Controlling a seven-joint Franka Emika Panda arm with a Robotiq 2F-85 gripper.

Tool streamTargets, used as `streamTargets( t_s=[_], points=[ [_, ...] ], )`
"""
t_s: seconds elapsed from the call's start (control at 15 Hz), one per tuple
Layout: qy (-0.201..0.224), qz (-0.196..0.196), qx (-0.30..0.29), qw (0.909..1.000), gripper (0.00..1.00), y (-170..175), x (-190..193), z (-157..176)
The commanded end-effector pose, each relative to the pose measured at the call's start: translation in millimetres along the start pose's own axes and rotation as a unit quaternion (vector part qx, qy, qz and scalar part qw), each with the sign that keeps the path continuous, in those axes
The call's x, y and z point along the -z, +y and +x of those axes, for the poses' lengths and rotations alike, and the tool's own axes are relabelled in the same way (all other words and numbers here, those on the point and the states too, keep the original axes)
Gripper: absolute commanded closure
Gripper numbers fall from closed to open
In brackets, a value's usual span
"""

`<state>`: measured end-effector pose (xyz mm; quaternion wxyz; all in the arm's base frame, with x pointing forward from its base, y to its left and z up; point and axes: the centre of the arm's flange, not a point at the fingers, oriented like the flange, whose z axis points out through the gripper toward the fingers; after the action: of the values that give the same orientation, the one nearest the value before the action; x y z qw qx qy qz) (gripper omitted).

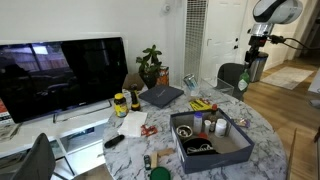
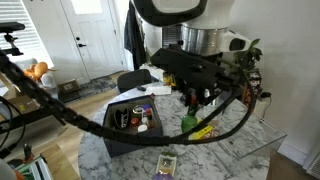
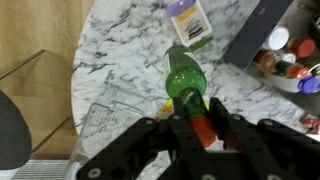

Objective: Put the green bottle inside the box

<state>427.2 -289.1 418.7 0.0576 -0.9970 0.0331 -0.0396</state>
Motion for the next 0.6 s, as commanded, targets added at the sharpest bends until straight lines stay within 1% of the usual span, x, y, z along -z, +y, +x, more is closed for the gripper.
streamTargets(
  t_s=[0.0, 0.13, 0.33, 0.4, 0.47, 0.53],
  points=[
    [-0.021, 0.044, 0.091, 0.9947, 0.92, -56, 1, -58],
    [-0.023, 0.071, 0.14, 0.9873, 0.92, -85, 2, -77],
    [-0.039, 0.114, 0.209, 0.9705, 0.92, -114, 2, -86],
    [-0.045, 0.085, 0.172, 0.9803, 0.69, -97, -7, -65],
    [-0.047, 0.094, 0.188, 0.9766, 0.69, -106, -4, -70],
    [-0.045, 0.096, 0.196, 0.9748, 0.69, -111, -2, -73]
  ],
)
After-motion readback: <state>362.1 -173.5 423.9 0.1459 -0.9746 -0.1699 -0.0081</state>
